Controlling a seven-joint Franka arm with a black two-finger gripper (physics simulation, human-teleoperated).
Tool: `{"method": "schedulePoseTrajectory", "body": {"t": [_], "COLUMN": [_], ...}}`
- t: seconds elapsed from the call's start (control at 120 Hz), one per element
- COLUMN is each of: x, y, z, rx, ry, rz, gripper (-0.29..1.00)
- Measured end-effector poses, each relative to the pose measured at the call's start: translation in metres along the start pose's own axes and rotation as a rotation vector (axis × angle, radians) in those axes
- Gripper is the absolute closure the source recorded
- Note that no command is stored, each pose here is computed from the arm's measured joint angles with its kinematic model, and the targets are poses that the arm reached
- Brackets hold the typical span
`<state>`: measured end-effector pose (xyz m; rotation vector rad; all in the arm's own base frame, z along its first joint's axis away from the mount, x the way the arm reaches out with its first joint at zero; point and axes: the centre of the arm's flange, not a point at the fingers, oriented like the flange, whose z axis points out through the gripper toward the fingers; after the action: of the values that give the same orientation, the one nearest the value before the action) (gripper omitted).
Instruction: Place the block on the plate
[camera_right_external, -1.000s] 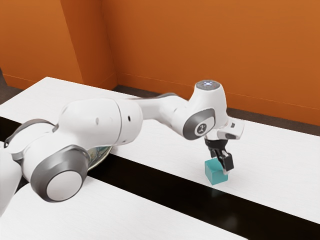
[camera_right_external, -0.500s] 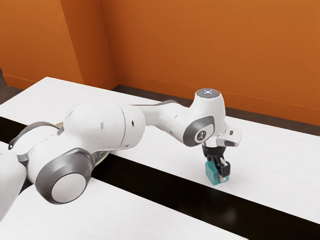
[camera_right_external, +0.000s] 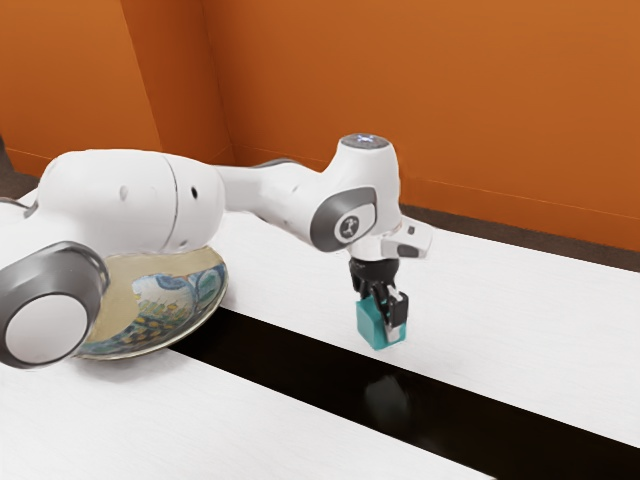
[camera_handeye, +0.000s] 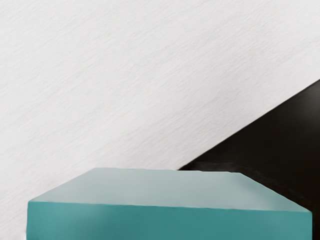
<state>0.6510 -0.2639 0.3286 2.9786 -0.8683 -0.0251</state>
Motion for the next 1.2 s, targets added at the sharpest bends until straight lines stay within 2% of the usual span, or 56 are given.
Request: {"method": "schedulePoseTrajectory", "body": {"t": [0.25, 0.65, 0.958, 1.2], "x": [-0.076, -0.170, -0.259, -0.297], "y": [-0.064, -0.198, -0.260, -0.308], "z": [-0.041, -0.062, -0.075, -0.056], "rx": [-0.011, 0.038, 0.041, 0.058], "ry": [-0.057, -0.109, -0.154, -0.175], "rz": [-0.121, -0.252, -0.309, -0.339], "gripper": [0.32, 0.32, 0.31, 0.30]}}
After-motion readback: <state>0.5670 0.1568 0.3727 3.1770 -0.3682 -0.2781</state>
